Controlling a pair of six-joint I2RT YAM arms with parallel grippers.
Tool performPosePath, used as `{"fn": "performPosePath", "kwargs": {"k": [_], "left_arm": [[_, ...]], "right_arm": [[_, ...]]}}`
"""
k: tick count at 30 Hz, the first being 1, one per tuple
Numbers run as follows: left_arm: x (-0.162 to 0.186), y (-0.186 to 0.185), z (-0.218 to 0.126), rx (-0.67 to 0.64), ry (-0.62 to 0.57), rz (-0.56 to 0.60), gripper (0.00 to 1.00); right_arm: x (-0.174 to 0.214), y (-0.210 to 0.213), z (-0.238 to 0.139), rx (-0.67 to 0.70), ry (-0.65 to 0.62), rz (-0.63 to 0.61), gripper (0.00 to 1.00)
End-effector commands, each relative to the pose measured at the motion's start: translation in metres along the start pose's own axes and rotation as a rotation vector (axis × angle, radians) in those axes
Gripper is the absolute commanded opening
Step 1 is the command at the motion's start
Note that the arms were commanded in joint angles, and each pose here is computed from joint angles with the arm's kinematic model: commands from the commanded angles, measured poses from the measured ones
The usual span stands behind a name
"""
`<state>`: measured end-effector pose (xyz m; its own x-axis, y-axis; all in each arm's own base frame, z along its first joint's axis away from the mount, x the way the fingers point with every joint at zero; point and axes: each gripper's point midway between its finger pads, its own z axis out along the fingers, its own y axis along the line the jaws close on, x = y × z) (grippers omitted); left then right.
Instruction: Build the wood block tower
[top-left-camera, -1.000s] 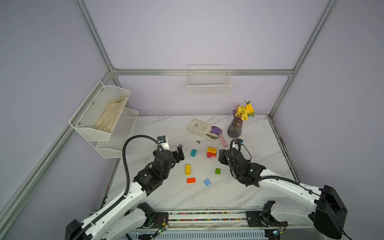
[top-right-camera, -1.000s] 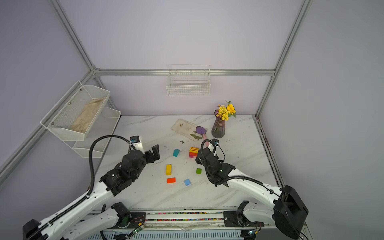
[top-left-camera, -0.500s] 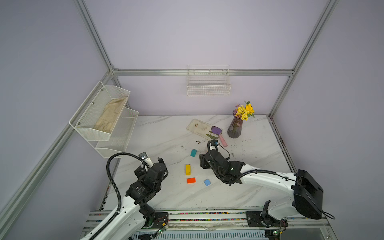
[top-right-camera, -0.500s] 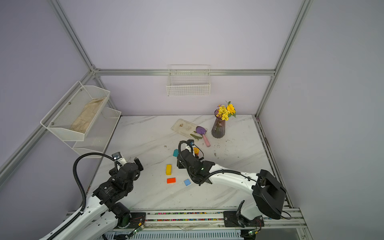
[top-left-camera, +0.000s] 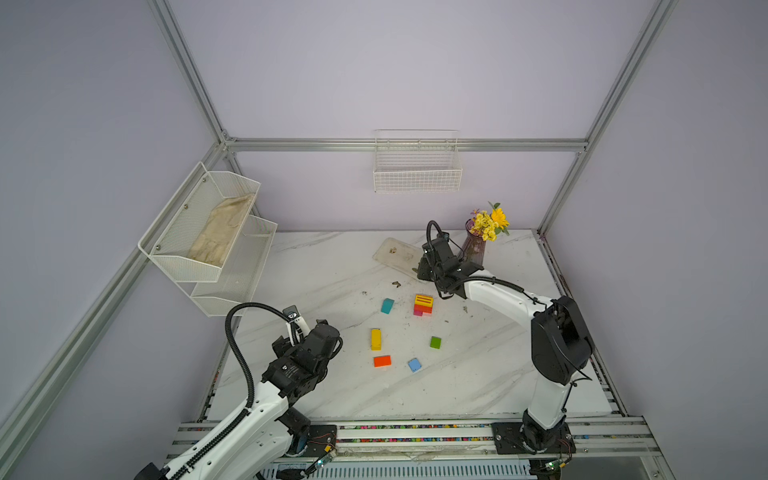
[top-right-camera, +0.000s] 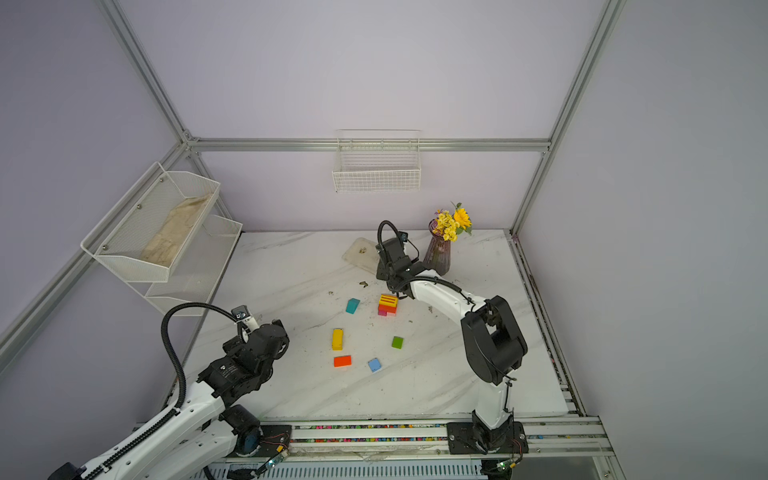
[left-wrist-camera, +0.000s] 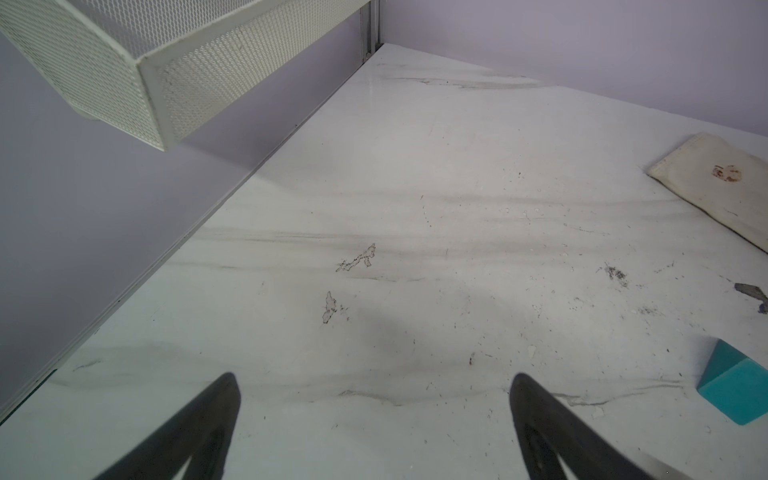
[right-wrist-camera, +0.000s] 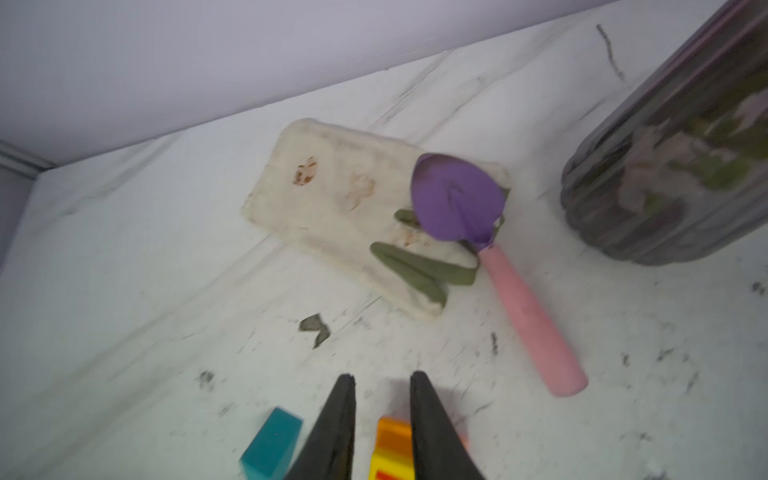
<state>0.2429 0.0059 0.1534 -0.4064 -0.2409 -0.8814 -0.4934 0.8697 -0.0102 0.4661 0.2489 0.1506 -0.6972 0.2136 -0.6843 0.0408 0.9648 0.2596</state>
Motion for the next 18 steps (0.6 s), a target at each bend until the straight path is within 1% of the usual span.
{"fn": "performPosePath", "kwargs": {"k": [1, 4, 8, 18], "left_arm": [[-0.006, -0.005, 0.000, 0.013, -0.014, -0.019, 1.00], [-0.005, -0.007, 0.001, 0.018, -0.006, -0.015, 1.00], [-0.005, -0.007, 0.000, 0.029, -0.006, -0.019, 1.00], [-0.006, -0.005, -0.004, 0.053, -0.021, -0.041, 1.00]], "right_arm": [[0.050, -0.021, 0.025, 0.088, 0.225, -0.139, 0.20], [0.051, -0.028, 0.043, 0.101, 0.264, -0.146, 0.19], [0.057, -0.029, 0.055, 0.104, 0.321, -0.179, 0.17], [0.075, -0.036, 0.063, 0.117, 0.366, -0.198, 0.16]]}}
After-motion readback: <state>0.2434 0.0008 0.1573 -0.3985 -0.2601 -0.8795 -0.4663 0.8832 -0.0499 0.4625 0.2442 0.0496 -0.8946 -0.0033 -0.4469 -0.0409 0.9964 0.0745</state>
